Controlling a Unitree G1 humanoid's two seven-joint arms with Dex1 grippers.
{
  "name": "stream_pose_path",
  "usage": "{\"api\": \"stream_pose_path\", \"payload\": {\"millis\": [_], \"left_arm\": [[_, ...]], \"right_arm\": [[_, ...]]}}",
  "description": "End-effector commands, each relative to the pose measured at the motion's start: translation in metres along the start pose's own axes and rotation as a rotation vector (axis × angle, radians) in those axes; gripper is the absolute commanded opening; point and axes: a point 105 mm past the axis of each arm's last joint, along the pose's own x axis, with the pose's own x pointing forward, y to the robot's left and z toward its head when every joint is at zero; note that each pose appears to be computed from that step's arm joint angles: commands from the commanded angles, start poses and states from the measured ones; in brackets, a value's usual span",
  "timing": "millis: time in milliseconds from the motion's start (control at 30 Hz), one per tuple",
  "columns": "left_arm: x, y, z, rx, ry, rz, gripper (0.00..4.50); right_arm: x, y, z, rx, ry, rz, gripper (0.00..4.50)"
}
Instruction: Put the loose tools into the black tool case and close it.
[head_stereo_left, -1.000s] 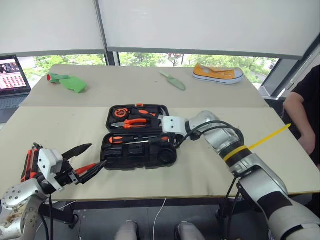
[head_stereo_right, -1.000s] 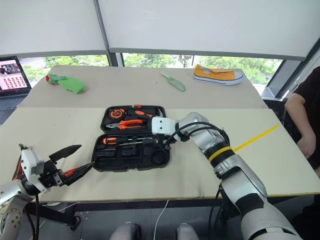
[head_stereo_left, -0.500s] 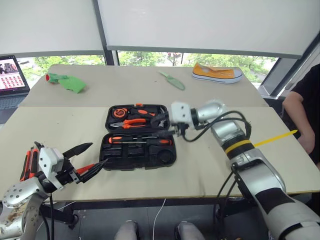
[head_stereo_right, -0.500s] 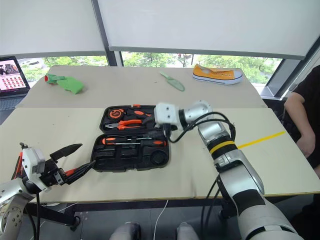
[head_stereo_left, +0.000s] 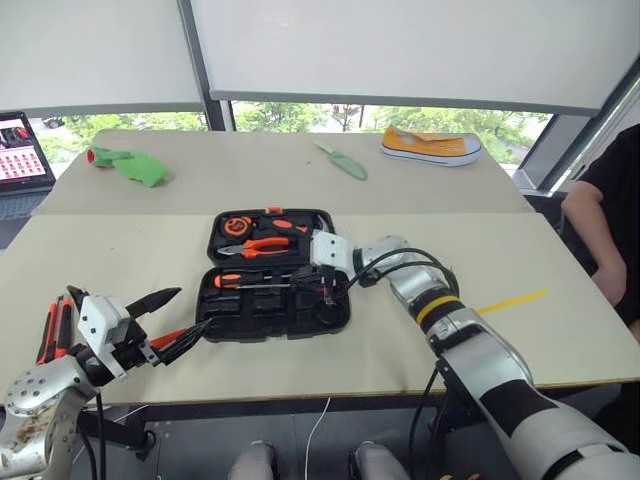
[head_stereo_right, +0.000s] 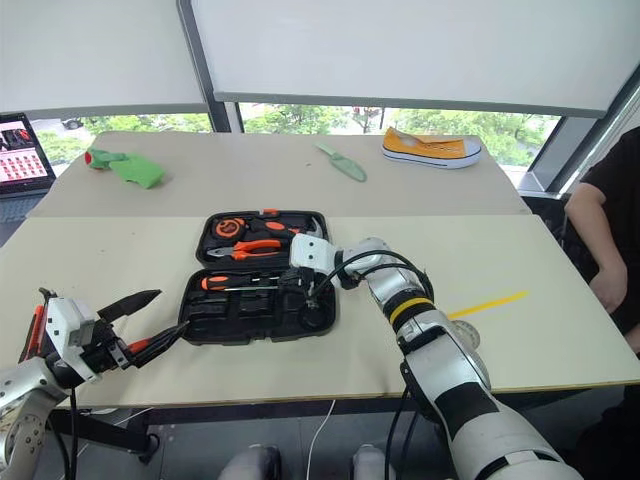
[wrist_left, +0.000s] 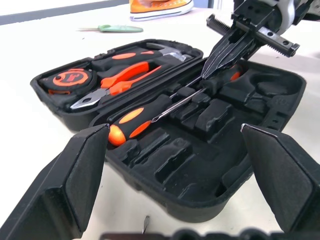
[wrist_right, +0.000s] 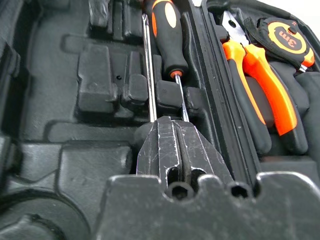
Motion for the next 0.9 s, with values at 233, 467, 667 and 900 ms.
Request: {"api": "stream_pose_path", "payload": {"millis": [233, 467, 667, 900], "left_arm": [[-0.010, 0.008, -0.003, 0.023, 0.031, 0.050, 4.50], [-0.030, 0.021, 0.005, -0.036, -0.049, 0.171, 4.50], [-0.101, 0.031, -0.001, -0.049, -0.042, 0.460, 4.50], [-0.203, 0.020, -0.023, -0.111, 0.065, 0.873, 4.50]], "right_arm": [[0.015, 0.023, -0.005, -0.075, 0.039, 0.097, 0.07], [-0.018, -0.009, 0.046, -0.025, -0.310, -0.097, 0.07], [-0.083, 0.015, 0.053, 0.077, -0.520, -0.110, 1.81], [-0.130, 0.062, 0.059, 0.148, -0.662, -0.212, 2.89]]}}
